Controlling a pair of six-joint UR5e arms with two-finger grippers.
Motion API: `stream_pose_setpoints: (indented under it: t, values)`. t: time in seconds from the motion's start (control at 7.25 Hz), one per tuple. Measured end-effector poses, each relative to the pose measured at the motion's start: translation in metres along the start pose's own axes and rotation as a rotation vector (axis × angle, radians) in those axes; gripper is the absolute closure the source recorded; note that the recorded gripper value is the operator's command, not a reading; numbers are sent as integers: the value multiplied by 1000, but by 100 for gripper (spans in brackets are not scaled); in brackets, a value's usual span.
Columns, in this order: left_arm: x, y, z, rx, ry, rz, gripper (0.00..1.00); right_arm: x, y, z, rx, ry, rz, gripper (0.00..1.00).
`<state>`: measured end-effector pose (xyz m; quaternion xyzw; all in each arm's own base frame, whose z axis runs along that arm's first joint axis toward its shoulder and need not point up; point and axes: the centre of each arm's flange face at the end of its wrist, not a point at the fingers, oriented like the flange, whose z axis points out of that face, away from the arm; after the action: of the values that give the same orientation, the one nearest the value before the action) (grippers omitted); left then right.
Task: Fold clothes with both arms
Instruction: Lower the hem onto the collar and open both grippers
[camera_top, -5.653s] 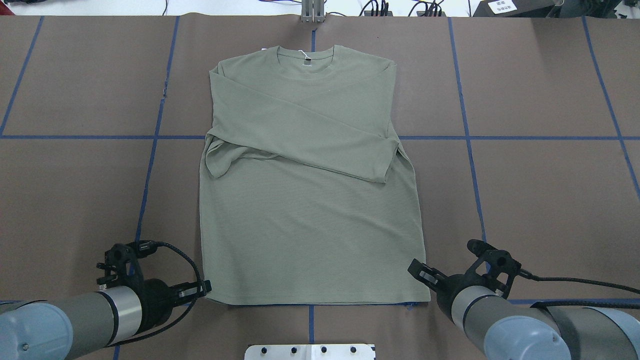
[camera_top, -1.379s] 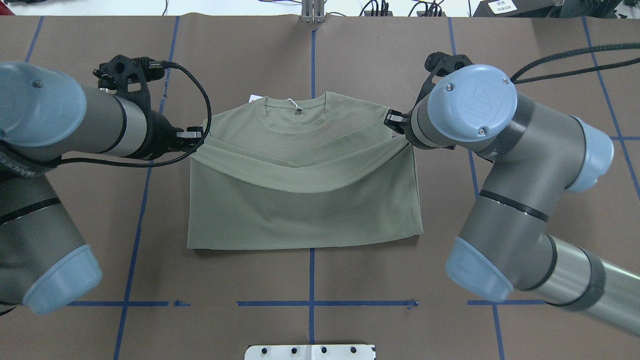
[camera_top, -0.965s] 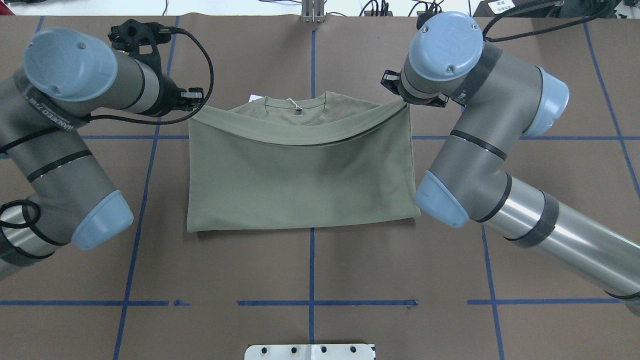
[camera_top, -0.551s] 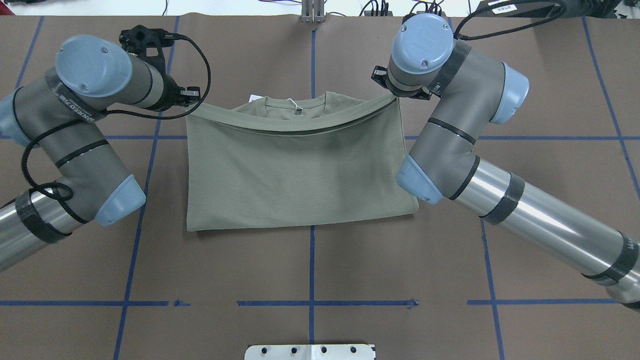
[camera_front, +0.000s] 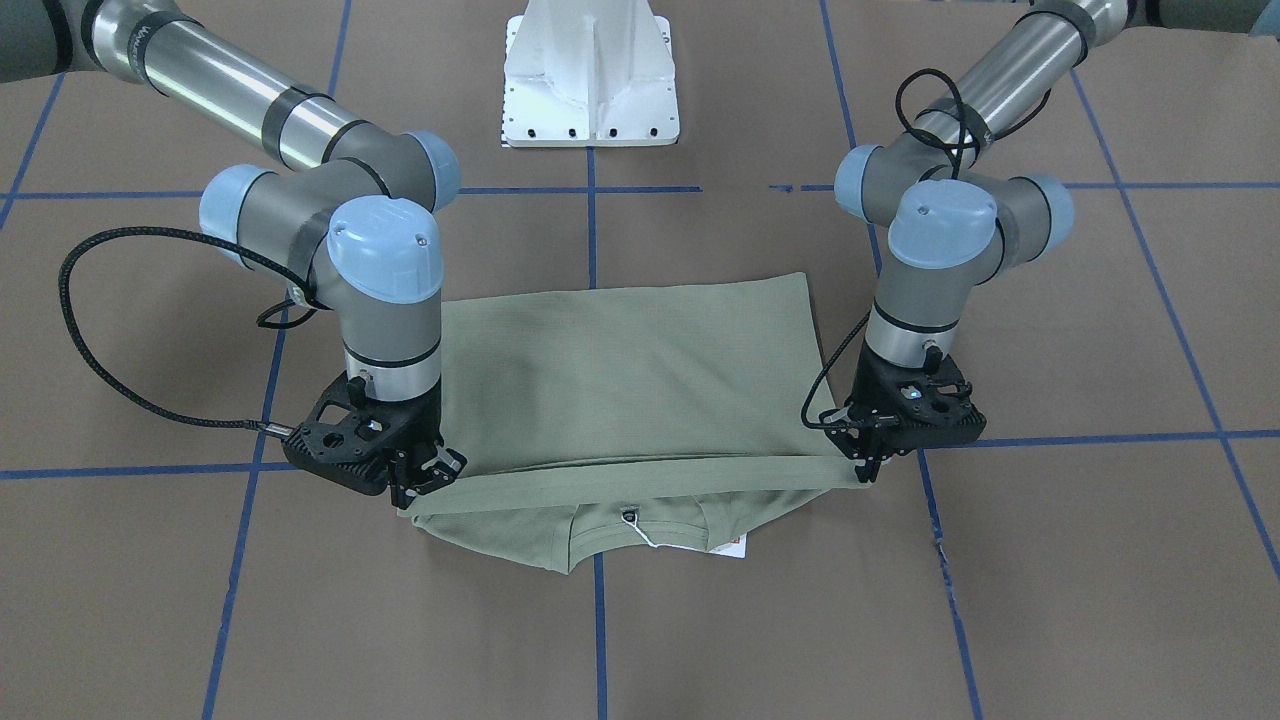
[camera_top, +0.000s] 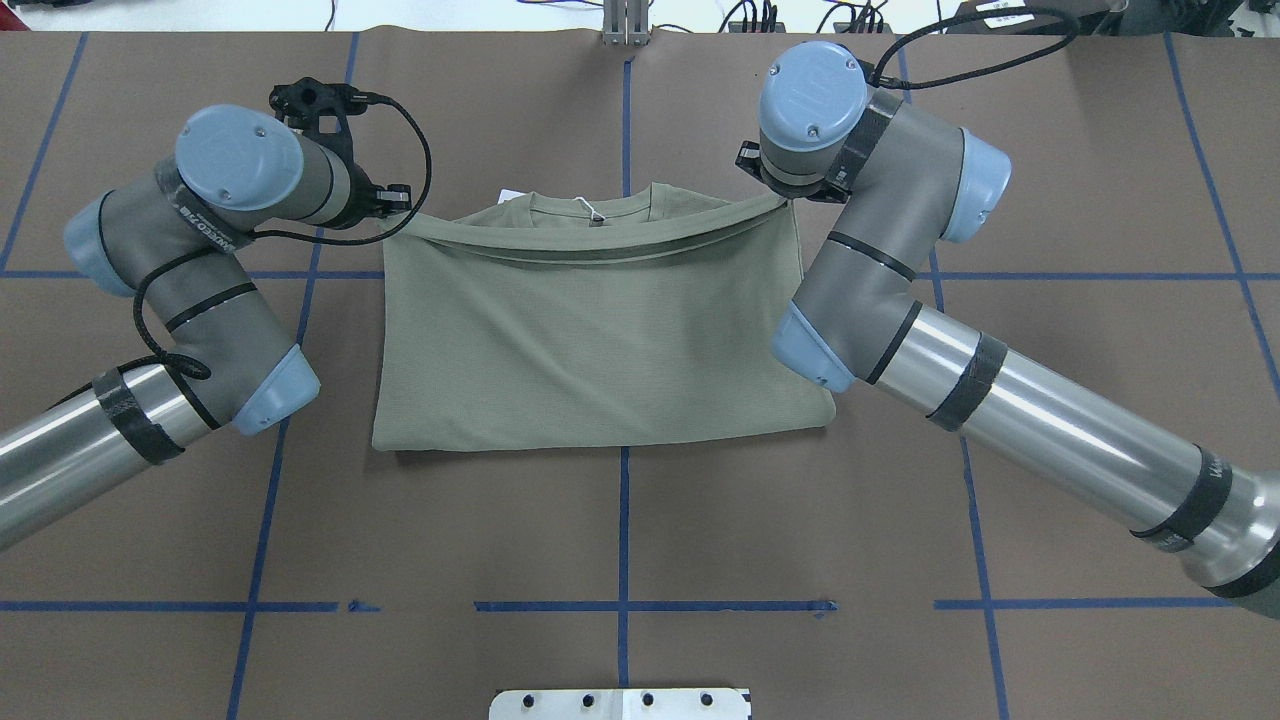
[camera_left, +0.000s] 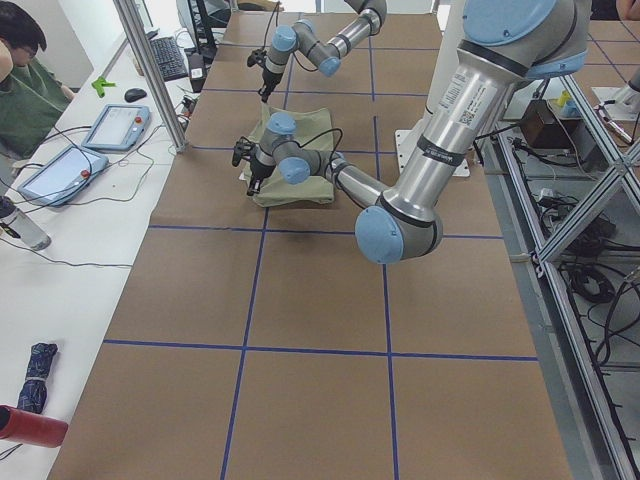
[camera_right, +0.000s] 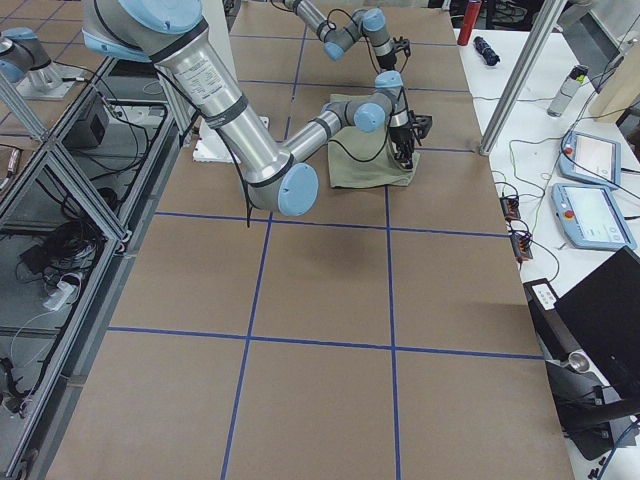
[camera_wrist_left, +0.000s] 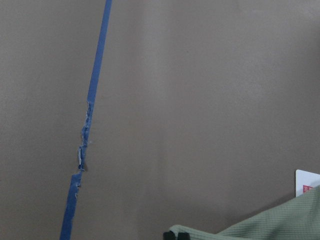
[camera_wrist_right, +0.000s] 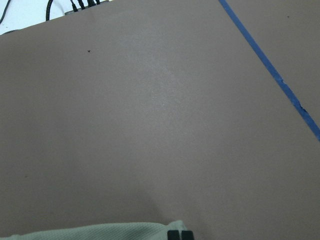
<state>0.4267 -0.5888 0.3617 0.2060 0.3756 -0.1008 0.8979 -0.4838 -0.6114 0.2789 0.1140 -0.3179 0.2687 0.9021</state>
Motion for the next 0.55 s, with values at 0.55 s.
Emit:
stream_pose_setpoints:
  t: [0.55]
  values:
    - [6,7,-19,19,67,108,0,2,-3,11,-15,-53,-102,0]
